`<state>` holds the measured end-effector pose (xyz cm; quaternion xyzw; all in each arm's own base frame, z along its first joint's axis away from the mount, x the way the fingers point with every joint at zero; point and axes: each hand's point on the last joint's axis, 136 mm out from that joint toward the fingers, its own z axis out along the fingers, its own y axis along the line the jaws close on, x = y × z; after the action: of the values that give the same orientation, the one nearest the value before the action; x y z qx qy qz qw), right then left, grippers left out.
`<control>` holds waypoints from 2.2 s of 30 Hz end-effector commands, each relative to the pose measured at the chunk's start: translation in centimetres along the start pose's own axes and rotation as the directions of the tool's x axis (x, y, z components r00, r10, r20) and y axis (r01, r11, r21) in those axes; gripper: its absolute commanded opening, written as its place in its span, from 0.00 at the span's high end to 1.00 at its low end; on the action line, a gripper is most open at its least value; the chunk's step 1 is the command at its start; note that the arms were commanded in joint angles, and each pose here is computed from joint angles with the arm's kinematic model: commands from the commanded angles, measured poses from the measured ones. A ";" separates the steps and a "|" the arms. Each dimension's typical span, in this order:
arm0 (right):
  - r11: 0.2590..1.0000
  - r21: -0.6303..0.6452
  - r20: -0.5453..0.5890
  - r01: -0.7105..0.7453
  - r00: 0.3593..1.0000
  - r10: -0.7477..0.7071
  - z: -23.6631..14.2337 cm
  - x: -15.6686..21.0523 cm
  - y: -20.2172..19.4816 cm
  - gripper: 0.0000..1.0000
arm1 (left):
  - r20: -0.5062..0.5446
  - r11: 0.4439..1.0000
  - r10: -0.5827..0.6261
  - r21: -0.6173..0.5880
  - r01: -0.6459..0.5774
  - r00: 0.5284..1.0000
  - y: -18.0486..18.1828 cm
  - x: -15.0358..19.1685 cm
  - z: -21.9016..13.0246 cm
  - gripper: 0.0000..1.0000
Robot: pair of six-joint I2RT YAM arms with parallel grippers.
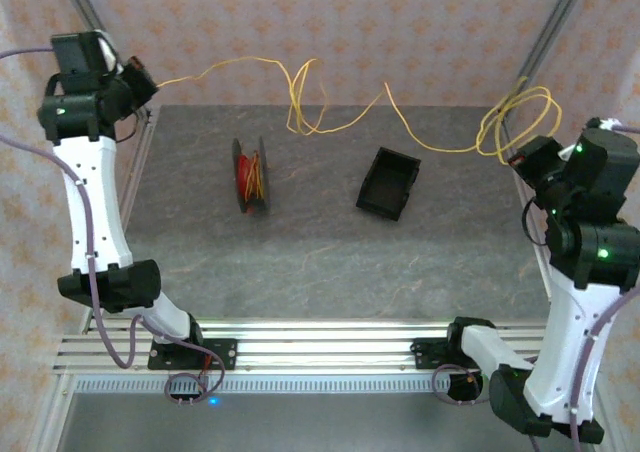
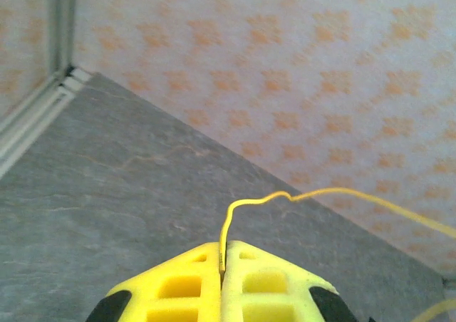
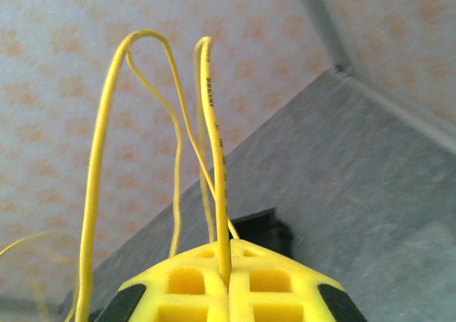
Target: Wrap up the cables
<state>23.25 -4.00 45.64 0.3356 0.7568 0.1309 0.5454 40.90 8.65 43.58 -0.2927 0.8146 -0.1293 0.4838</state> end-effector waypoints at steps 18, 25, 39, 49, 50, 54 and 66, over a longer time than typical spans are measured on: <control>0.848 0.524 0.267 0.083 0.929 -0.256 -6.5 -7.8 -6.9 1.00 | 0.109 0.990 -0.076 -0.111 0.088 0.991 9.0 -6.6 -2.3 1.00; 0.787 0.610 0.304 0.091 0.891 -0.338 -8.8 -10.2 -7.1 1.00 | 0.156 0.980 -0.117 -0.144 0.140 0.981 11.5 -8.3 -2.2 1.00; 0.877 0.420 -0.215 0.233 0.964 -0.154 10.1 4.6 -9.5 1.00 | -0.087 0.944 0.063 0.329 -0.031 0.994 -12.0 2.7 2.6 1.00; 0.860 0.430 -0.473 0.274 0.880 -0.044 18.7 14.8 -14.9 1.00 | -0.190 0.887 0.255 0.436 -0.151 0.948 -22.0 14.1 4.7 1.00; 0.859 0.428 -0.491 0.280 0.870 -0.039 19.1 15.3 -15.1 1.00 | -0.193 0.884 0.262 0.440 -0.155 0.945 -22.4 14.5 4.8 1.00; 0.864 0.408 -0.530 0.293 0.847 -0.037 19.1 15.7 -15.0 0.47 | -0.201 0.881 0.267 0.448 -0.154 0.943 -22.9 15.0 4.9 1.00; 0.998 -0.019 -0.557 0.063 0.828 -0.063 15.4 15.0 -4.7 0.14 | -0.223 0.875 0.263 0.465 -0.135 0.939 -23.4 15.6 4.5 1.00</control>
<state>32.18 -4.27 24.01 0.3071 0.8992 0.0874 0.2991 47.67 -18.82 39.48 -0.0665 0.8662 -0.2868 0.4038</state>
